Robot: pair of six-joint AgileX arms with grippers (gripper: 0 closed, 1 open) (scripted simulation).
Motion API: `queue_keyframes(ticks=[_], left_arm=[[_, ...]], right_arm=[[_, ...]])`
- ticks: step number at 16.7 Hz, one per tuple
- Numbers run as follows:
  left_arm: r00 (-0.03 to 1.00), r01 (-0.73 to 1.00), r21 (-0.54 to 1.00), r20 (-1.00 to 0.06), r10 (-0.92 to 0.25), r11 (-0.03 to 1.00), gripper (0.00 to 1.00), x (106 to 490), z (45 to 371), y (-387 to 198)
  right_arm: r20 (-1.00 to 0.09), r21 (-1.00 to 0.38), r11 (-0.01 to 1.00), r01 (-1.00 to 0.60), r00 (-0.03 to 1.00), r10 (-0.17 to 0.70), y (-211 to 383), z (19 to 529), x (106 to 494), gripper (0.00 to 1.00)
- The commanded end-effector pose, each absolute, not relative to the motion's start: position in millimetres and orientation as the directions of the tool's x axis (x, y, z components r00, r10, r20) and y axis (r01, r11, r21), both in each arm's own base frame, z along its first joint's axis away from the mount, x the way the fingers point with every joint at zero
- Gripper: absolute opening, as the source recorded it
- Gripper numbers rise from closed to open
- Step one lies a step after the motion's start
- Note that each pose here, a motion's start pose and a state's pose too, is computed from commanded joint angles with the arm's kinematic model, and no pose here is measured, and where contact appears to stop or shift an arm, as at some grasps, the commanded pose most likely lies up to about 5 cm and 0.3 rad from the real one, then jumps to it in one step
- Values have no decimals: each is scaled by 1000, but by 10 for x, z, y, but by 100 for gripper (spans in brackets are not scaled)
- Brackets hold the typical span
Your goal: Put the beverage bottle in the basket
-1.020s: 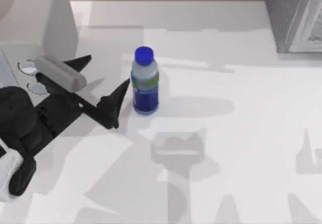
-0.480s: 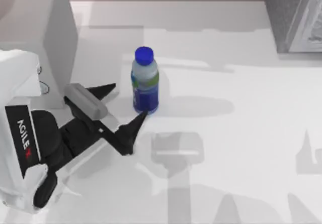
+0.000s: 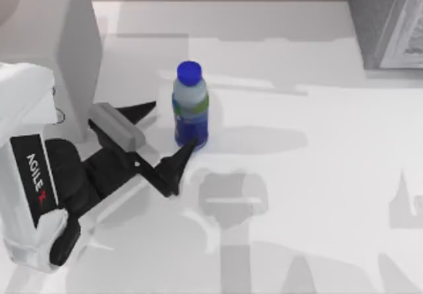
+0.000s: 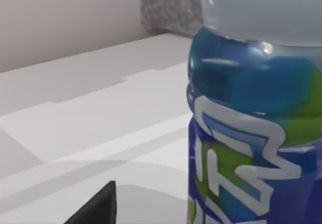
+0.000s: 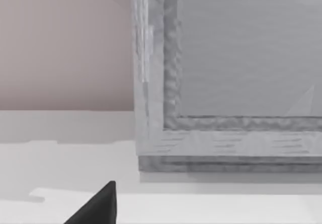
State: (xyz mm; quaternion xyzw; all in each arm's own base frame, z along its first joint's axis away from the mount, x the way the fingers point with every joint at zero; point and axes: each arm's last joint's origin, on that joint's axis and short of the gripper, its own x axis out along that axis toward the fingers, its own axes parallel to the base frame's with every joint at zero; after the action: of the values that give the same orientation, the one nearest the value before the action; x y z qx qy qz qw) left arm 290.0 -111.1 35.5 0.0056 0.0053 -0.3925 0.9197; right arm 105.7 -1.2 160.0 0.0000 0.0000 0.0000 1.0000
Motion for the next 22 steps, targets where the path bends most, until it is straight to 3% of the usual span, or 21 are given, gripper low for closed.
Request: queue_keyframes(ticks=[11,18,22], left_arm=[[692,722,6,-11,-722,692,100,3263,380,-1514],[692,722,6,-11,-722,692,100,3299,391,-1565],[692,722,6,-11,-722,692,70,3299,391,-1565]], right_arm=[[0,0,1000,0,1000,0,-12,1600,1057,100],[0,0,1000,0,1000,0,-12,1600,1057,100],[0,0,1000,0,1000,0,-12,1600,1057,100]])
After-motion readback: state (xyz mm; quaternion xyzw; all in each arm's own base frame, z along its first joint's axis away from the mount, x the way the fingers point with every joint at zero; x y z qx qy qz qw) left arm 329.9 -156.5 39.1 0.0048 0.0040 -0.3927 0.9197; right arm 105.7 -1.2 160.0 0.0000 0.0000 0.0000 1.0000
